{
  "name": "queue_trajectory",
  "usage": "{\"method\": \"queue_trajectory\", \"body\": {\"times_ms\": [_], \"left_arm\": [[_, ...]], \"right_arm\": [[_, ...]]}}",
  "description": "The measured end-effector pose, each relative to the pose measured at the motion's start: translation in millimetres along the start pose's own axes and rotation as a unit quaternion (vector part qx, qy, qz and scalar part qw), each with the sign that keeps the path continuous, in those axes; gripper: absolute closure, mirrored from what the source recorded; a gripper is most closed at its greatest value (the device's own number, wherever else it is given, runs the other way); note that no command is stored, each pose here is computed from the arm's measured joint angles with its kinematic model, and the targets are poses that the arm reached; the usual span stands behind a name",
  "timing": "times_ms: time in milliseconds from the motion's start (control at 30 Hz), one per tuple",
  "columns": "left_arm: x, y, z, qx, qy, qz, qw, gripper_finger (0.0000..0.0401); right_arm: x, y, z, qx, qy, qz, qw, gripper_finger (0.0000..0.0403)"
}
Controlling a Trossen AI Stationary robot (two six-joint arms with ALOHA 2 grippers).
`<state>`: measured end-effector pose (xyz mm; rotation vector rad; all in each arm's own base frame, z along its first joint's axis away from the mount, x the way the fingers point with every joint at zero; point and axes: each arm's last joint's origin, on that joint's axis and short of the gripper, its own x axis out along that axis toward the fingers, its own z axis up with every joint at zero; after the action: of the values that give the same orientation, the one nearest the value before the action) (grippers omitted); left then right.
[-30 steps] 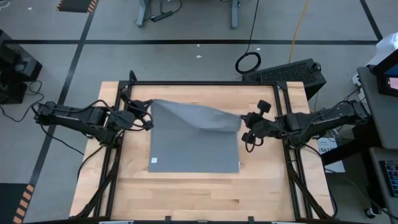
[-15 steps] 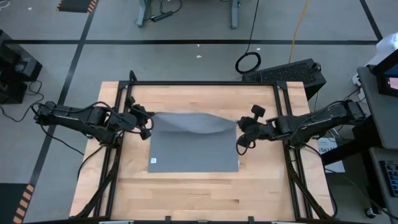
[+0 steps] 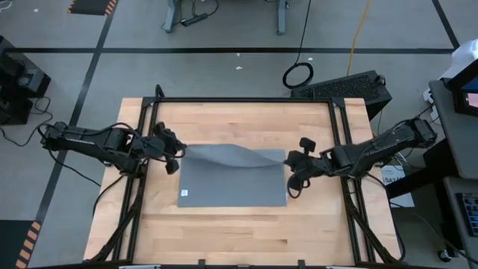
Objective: Roll towel
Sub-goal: Roll the gray towel
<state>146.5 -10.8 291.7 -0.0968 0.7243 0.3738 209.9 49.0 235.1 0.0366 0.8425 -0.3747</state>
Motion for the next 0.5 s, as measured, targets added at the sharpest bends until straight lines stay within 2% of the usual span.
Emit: {"method": "queue_trajectory", "body": {"times_ms": [100,167,500], "left_arm": [[0,-2,-1,-0.019,0.016,-0.042,0.999,0.0399],[0,-3,-1,-0.022,0.021,-0.052,0.998,0.0399],[0,-2,-7,-0.025,0.051,-0.053,0.997,0.0399]], "right_arm": [[-2,5,-2,0.007,0.007,0.023,1.000,0.0403],[-4,8,-4,0.017,0.012,0.037,0.999,0.0403],[3,25,-12,0.020,0.035,0.042,0.998,0.0403]]}}
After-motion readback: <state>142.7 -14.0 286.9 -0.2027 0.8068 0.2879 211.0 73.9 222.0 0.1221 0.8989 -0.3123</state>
